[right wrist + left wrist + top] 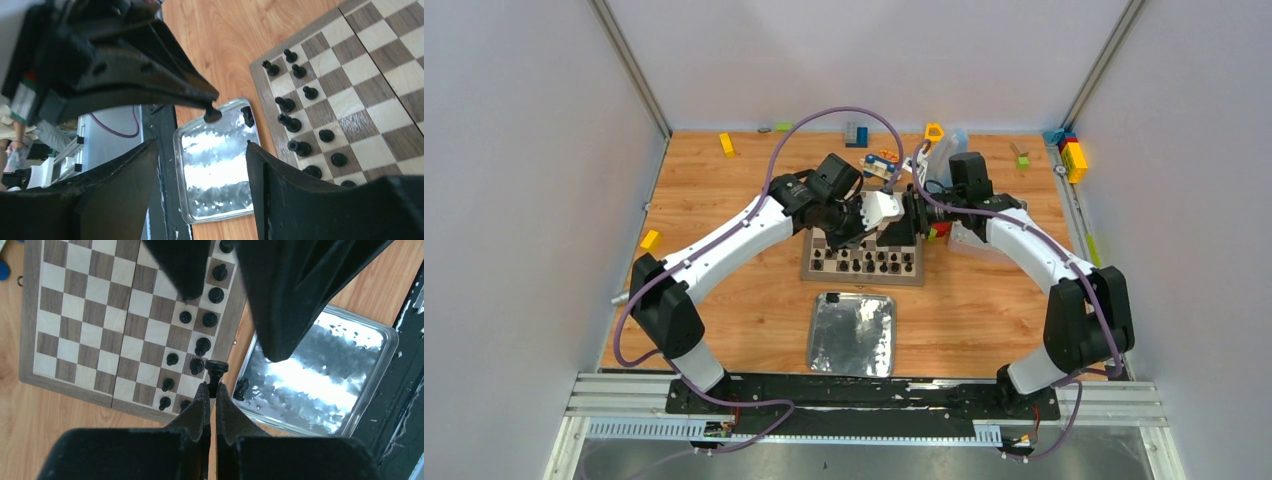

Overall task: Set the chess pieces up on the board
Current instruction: Pick up the chess piece from the storage box.

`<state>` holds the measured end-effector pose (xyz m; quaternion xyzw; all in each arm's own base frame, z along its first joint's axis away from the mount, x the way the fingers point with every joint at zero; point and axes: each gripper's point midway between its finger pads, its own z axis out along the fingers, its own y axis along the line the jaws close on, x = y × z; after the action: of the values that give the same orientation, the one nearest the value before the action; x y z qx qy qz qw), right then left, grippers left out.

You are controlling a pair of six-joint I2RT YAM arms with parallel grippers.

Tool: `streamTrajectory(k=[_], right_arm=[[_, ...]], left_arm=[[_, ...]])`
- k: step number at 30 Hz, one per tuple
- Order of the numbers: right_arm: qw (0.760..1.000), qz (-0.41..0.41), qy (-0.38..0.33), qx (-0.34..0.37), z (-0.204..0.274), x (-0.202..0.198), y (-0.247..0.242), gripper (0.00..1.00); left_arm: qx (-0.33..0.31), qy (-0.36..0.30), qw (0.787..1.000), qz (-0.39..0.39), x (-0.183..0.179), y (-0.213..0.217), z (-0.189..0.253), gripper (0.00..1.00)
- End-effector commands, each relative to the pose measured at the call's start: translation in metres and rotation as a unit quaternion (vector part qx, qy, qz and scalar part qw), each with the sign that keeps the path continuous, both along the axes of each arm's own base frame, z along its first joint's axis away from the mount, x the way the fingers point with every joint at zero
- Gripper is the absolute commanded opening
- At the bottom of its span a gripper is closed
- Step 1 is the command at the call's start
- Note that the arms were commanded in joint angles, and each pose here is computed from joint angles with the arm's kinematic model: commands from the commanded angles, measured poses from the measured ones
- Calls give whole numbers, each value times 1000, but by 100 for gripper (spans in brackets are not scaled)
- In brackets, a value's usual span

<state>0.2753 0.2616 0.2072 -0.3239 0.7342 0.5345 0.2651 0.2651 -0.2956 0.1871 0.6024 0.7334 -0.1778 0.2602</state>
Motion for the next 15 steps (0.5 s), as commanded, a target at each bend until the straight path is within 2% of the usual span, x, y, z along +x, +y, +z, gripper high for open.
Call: streamTrajectory(k=[1, 6, 15], right_arm=[[998, 26, 3, 53, 37, 9, 11, 66], [998, 29, 35, 50, 23, 15, 17, 66], [994, 61, 63, 59, 15, 11, 27, 54]], left_arm=[[-53, -44, 997, 23, 8, -13, 29, 0], [-66, -51, 996, 27, 8, -16, 34, 0], [-67, -59, 996, 26, 5, -17, 36, 0]])
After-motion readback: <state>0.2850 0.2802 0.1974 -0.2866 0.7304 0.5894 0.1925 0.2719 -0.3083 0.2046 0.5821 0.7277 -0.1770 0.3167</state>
